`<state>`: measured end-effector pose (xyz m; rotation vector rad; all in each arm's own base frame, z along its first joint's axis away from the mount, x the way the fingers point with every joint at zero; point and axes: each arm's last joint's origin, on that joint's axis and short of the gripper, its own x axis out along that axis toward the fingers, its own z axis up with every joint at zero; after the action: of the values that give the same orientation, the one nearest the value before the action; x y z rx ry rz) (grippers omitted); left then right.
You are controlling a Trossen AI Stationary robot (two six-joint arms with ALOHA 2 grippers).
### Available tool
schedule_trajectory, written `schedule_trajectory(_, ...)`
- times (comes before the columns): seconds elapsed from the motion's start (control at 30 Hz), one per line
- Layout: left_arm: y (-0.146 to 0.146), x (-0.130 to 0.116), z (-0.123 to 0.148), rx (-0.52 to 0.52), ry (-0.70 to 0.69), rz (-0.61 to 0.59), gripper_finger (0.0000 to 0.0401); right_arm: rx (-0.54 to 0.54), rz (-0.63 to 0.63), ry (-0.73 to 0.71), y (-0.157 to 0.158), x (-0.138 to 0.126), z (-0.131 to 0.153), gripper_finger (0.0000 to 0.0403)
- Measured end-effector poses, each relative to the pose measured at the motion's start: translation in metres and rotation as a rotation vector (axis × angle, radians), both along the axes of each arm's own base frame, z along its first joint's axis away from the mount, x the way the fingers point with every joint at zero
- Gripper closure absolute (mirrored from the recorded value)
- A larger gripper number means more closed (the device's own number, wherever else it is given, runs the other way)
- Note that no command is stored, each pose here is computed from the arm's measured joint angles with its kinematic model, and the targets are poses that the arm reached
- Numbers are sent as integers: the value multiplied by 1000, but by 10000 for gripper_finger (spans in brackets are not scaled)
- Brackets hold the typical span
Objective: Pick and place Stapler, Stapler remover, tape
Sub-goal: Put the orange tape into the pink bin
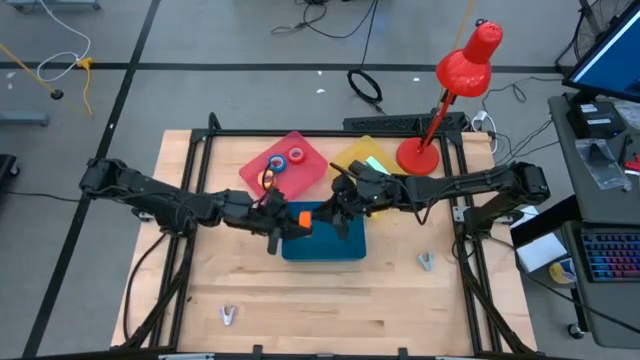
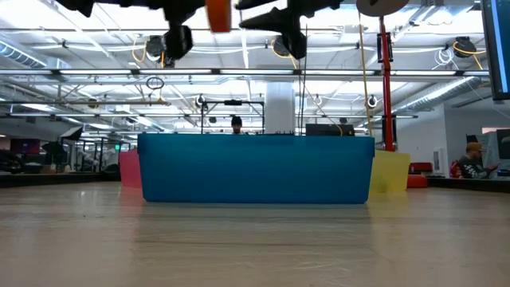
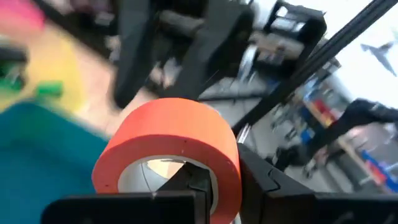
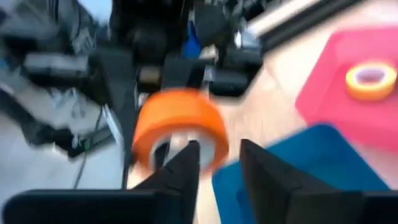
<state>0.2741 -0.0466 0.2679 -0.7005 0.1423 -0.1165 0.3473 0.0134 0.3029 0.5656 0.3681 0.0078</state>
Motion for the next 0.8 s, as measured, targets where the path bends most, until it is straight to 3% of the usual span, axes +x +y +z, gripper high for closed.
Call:
schedule_trajectory(0.13, 7, -11, -13, -5, 217, 16, 365, 17, 92, 97, 2, -6, -7, 260)
schedule_trajectory(0.27, 19, -23, -21, -12, 376, 131, 365, 52, 167, 184, 5, -10, -14, 241)
schedule_trajectory(0.4, 37, -28, -20, 33, 393, 298, 365, 80, 196, 210, 6, -12, -16, 236)
schedule_trajectory(0.6, 77, -26, -25, 96, 427, 458, 365, 82, 195, 200, 6, -11, -15, 242)
schedule_trajectory(0.8, 119, -19, -38, 105, 520, 509, 365, 79, 196, 178, 6, -10, -13, 241)
